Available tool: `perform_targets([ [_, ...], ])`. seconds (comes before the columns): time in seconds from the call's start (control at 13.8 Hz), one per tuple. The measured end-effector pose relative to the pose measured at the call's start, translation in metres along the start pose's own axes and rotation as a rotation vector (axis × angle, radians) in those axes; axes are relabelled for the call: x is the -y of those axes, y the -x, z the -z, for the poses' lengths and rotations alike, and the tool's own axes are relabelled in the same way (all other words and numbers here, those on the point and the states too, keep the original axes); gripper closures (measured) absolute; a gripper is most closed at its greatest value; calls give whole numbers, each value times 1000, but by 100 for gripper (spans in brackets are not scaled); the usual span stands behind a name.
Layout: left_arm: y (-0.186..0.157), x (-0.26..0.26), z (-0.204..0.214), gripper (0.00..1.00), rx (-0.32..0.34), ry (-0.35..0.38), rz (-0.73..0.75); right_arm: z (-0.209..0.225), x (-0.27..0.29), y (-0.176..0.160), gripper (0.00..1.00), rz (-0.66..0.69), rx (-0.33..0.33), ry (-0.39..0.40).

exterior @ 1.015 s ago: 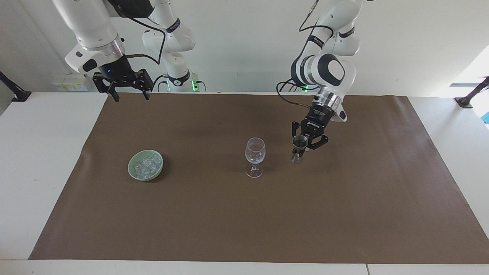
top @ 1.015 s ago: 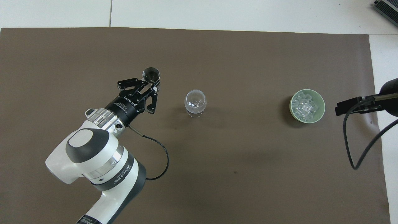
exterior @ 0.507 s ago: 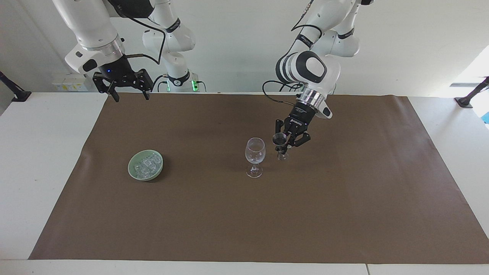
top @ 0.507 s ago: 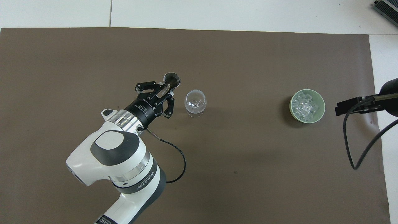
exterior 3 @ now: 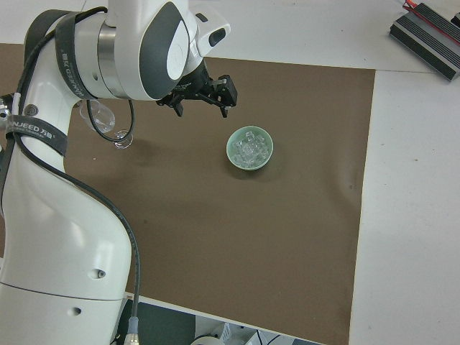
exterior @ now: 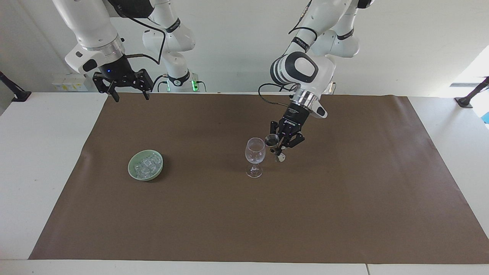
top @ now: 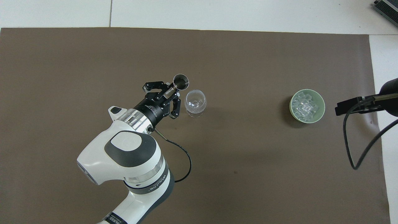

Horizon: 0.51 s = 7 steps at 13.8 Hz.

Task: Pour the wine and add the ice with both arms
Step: 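Carry the jigger with the left gripper over the clear wine glass, then tilt the jigger with the left gripper to pour into the glass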

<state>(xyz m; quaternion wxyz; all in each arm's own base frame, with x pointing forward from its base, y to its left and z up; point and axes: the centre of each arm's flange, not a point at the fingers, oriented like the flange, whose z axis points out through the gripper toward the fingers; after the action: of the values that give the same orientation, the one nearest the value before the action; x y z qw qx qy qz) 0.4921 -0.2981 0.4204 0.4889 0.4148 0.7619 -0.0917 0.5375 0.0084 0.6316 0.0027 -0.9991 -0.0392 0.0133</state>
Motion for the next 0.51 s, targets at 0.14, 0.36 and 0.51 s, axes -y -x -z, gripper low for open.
perform_targets([
  [0.14, 3, 5, 0, 78, -3, -5, -32, 0, 0, 0, 0, 0, 0, 0],
  [0.36, 5, 4, -2, 78, -6, -7, -74, 0, 0, 0, 0, 0, 0, 0],
  [0.51, 6, 5, -3, 78, -7, -12, -118, 0, 0, 0, 0, 0, 0, 0],
])
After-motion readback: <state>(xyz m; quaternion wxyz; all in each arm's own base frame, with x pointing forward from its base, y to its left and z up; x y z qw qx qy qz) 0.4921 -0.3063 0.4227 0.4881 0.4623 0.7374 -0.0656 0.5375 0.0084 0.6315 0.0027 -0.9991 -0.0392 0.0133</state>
